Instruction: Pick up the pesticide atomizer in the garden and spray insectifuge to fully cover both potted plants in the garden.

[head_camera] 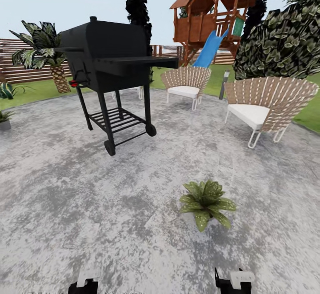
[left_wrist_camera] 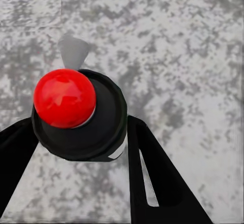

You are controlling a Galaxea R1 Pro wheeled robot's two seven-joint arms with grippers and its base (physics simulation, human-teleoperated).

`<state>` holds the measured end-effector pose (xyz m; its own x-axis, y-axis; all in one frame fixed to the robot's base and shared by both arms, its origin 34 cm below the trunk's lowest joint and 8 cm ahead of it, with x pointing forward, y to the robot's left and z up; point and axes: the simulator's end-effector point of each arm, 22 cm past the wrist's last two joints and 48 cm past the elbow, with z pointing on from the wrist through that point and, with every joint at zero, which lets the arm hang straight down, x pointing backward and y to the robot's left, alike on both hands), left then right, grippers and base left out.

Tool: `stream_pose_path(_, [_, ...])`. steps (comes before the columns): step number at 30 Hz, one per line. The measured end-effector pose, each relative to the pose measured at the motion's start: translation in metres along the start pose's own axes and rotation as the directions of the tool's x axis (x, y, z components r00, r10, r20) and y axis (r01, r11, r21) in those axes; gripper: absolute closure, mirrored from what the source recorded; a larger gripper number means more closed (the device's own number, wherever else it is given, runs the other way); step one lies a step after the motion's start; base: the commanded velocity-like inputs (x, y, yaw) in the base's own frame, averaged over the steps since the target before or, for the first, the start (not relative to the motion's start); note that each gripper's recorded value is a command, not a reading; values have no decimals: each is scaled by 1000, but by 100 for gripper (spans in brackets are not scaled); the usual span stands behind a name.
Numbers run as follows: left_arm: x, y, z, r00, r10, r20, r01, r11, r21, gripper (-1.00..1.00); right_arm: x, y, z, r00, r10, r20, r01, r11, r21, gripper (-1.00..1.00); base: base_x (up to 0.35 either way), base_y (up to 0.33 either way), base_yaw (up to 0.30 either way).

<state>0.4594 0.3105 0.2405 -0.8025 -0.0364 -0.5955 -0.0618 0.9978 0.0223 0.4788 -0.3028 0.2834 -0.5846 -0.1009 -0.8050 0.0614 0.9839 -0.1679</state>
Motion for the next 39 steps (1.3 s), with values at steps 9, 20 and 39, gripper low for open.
stream_pose_path(9, [0, 0, 0, 1000, -1, 0, 1, 1000, -1, 100, 0, 1, 0, 1000, 0, 0, 0, 1000, -2, -100, 0, -25, 283])
stream_pose_path(20, [0, 0, 0, 1000, 0, 0, 0, 1000, 0, 100, 0, 2, 0, 1000, 1, -1, -1, 1000, -2, -100, 0, 0, 283])
stream_pose_path(39, [5, 0, 1, 1000, 1, -11, -1, 1000, -1, 100, 5, 3, -1, 1000, -1, -12, 1, 1000, -5, -100, 0, 0, 280])
